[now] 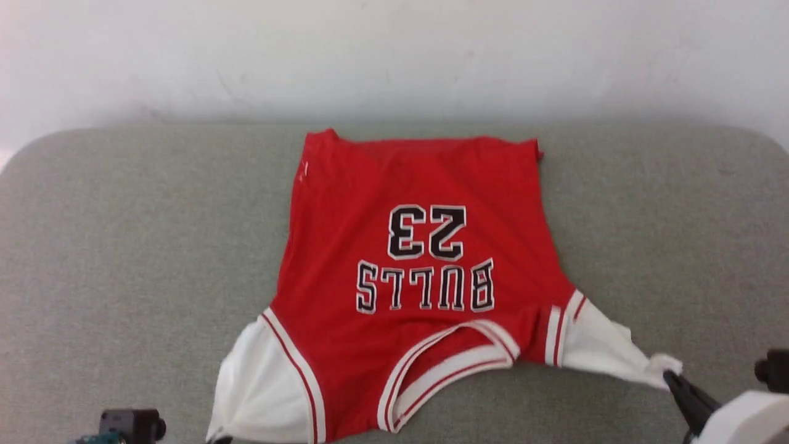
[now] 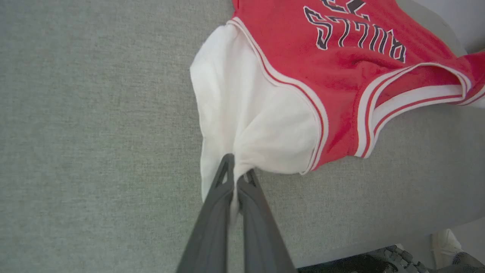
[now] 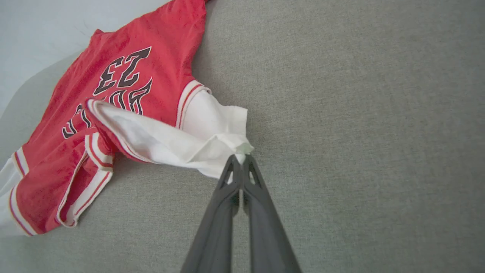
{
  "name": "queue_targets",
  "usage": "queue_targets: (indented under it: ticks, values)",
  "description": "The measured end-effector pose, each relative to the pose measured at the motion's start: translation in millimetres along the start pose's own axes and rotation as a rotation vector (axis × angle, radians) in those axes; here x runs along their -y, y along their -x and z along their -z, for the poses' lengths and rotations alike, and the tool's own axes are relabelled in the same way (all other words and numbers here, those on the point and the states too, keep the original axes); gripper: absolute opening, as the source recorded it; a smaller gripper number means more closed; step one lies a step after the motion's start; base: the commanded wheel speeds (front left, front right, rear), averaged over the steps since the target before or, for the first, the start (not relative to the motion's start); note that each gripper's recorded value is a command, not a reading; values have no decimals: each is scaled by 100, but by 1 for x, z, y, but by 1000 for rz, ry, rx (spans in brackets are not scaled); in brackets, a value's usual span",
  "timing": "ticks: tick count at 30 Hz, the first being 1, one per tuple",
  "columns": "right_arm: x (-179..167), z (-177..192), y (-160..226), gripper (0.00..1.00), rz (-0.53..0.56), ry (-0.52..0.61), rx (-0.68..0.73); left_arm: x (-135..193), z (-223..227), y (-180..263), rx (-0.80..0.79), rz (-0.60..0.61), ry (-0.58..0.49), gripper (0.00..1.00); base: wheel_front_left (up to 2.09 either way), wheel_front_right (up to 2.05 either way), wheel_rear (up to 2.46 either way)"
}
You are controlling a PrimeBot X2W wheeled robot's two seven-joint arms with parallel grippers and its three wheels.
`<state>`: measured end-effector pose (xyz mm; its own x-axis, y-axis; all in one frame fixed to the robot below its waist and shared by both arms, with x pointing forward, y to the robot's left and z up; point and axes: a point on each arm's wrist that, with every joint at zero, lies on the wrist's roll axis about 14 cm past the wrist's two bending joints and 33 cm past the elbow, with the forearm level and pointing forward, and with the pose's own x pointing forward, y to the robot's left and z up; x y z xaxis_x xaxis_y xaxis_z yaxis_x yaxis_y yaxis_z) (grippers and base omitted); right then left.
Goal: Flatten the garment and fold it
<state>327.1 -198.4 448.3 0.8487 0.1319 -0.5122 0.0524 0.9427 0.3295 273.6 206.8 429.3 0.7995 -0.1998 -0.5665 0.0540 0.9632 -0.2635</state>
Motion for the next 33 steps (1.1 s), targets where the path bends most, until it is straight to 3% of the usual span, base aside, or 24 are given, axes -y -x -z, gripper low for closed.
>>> queue_targets:
  ticks: [11,16,24,33]
  values:
    - [7,41,50,0,-3,-46,-143,22,28,48,-76,30,89,0,0,0,0]
    - [15,39,55,0,17,-54,-139,15,4,53,21,-1,75,0,0,0,0]
    - [15,33,26,0,74,103,-135,20,-41,35,176,32,33,0,0,0,0]
    - [15,83,-15,0,93,192,-315,24,-44,11,164,59,8,0,0,0,0]
